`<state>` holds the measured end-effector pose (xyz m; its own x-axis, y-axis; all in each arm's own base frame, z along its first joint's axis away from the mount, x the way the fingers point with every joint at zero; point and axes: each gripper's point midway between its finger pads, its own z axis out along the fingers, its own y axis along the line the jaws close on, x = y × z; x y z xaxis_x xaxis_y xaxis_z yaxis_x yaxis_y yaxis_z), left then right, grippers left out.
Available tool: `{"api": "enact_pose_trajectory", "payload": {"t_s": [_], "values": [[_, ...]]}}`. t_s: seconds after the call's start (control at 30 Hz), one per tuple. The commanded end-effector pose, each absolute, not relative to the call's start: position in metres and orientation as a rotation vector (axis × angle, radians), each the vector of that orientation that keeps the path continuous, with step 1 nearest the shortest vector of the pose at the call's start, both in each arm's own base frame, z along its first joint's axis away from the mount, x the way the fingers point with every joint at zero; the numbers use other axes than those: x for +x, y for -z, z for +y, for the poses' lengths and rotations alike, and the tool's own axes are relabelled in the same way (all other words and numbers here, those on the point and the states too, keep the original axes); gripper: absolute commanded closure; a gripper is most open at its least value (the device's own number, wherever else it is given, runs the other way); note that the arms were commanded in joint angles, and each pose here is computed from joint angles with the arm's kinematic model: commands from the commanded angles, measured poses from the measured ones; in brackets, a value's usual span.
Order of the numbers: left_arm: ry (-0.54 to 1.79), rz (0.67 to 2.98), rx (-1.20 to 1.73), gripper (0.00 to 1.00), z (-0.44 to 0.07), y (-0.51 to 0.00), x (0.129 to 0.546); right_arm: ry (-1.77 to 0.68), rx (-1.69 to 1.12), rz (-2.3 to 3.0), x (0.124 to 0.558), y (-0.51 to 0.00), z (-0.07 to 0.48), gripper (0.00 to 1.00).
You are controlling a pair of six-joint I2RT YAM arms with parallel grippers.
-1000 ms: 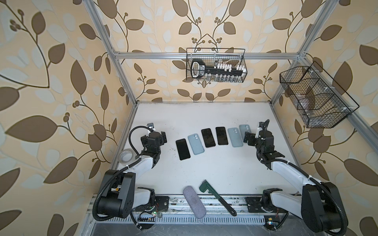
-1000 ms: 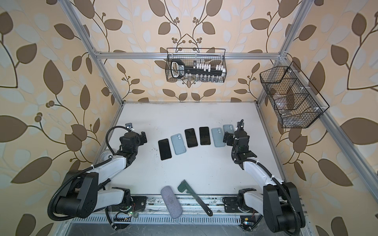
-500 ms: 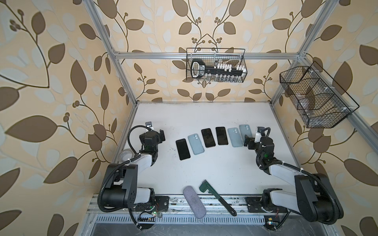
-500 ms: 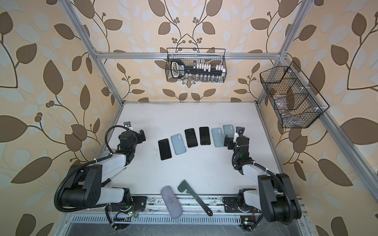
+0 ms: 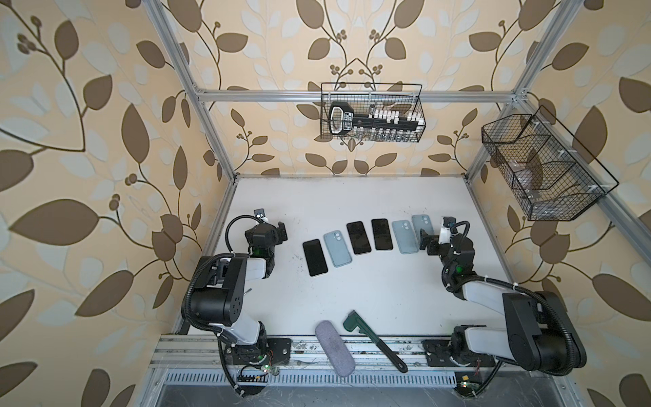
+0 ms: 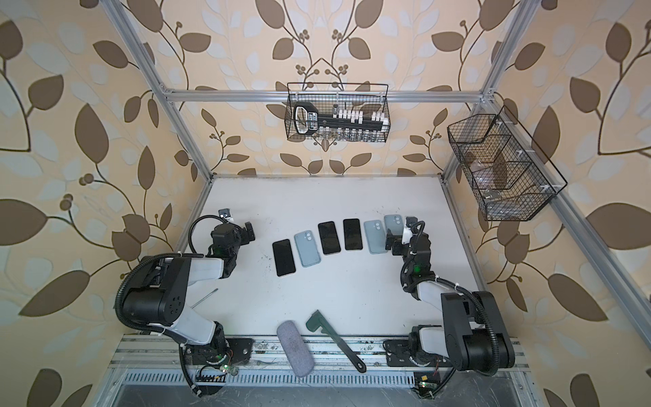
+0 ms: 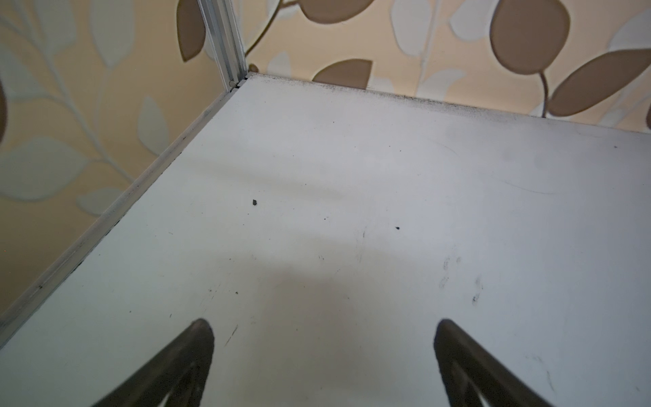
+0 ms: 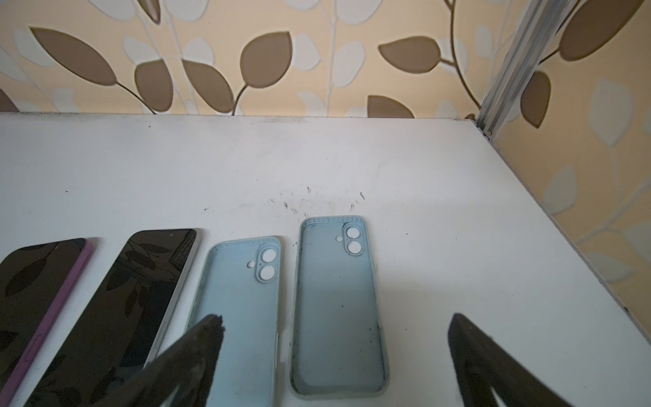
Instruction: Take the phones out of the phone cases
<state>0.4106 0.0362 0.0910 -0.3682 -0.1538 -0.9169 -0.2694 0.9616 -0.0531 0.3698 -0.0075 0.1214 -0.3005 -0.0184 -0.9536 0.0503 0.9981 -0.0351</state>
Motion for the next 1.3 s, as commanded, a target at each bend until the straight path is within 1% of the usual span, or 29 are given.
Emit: {"api": "enact_pose_trajectory", "payload": {"t_s": [0.0,0.2,0.23,0.27,0.43,0.57,0.8,0.93,1.0,1.13,1.2,1.27], "values": [[-0.092,1.862,-0.309,0.01,0.037,-0.119,0.425,0.039,-0.008,1.860,0.368,-0.121,-0.004,0.00],[-0.091,1.856,-0.296,0.01,0.036,-0.141,0.416,0.027,-0.008,1.861,0.368,-0.120,-0.004,0.00],[-0.096,1.880,-0.292,0.01,0.036,-0.139,0.413,0.022,-0.006,1.861,0.368,-0.120,-0.004,0.00],[-0.106,1.863,-0.303,0.01,0.039,-0.151,0.410,0.021,-0.006,1.859,0.368,-0.120,-0.004,0.00],[-0.134,1.872,-0.317,0.01,0.043,-0.154,0.389,0.006,-0.008,1.852,0.367,-0.120,-0.005,0.00],[-0.175,1.897,-0.319,0.01,0.047,-0.140,0.379,-0.015,-0.024,1.833,0.364,-0.121,-0.002,0.00],[-0.159,1.926,-0.300,0.01,0.043,-0.137,0.377,-0.014,-0.025,1.792,0.352,-0.116,-0.003,0.00],[-0.167,1.960,-0.316,0.01,0.045,-0.111,0.370,-0.013,-0.029,1.776,0.353,-0.118,-0.002,0.00],[-0.151,1.928,-0.298,0.01,0.042,-0.107,0.373,-0.009,-0.025,1.784,0.353,-0.117,-0.002,0.00],[-0.142,2.000,-0.259,0.01,0.037,-0.082,0.387,-0.007,-0.025,1.781,0.354,-0.117,-0.002,0.00],[-0.124,2.014,-0.272,0.01,0.038,-0.079,0.382,-0.002,-0.022,1.784,0.354,-0.117,-0.002,0.00],[-0.120,1.974,-0.266,0.01,0.039,-0.079,0.384,0.006,-0.023,1.788,0.354,-0.117,-0.002,0.00]]}}
